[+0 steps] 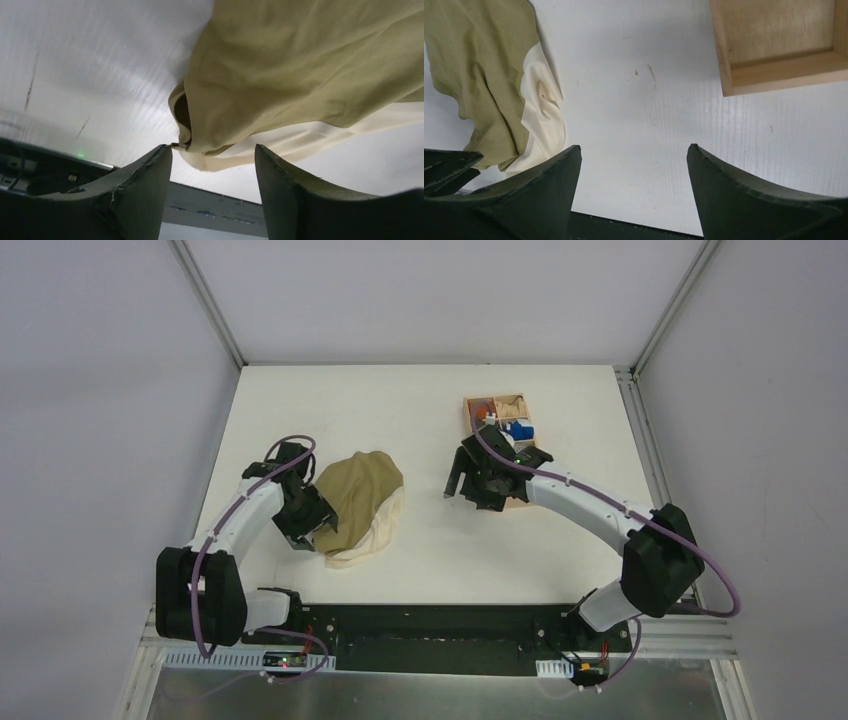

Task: Roll the underwear
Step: Move the underwear to the center of the board.

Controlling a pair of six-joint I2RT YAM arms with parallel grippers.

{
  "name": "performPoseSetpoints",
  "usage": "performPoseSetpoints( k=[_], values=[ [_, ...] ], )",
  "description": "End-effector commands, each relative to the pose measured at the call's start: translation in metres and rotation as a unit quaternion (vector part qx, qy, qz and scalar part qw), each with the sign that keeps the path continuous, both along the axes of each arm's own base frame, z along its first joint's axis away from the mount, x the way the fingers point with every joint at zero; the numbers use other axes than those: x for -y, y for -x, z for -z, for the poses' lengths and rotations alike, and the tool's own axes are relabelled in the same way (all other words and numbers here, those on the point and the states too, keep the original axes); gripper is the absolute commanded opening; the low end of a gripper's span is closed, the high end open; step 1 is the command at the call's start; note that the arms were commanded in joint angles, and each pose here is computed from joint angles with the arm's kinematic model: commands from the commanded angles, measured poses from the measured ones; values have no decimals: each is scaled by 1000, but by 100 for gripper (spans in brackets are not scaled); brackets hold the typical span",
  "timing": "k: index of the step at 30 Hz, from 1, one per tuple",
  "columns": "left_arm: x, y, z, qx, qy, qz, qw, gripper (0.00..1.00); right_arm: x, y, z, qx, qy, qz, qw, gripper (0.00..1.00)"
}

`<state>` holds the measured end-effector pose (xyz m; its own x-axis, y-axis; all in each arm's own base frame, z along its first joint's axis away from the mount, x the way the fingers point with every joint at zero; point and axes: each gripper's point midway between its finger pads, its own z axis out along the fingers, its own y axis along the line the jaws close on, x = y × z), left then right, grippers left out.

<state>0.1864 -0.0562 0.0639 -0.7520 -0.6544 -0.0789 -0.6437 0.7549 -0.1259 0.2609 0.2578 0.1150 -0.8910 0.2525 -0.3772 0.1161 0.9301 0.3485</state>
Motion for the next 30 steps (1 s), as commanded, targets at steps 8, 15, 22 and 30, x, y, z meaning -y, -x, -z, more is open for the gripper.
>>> performPoseSetpoints(
  k=[8, 15, 22, 30],
  values=[
    [36, -36, 17, 5, 63, 77, 995, 0, 17, 25, -19, 14, -43, 33, 998, 81],
    [121, -34, -37, 71, 125, 152, 978, 0, 33, 30, -14, 24, -31, 56, 998, 82],
    [110, -39, -67, 120, 80, 185, 972, 77, 30, 34, -13, 13, -38, 54, 998, 84],
    [40, -34, -54, 83, 40, 96, 991, 76, -7, 55, 4, -18, -85, 45, 995, 83]
  ],
)
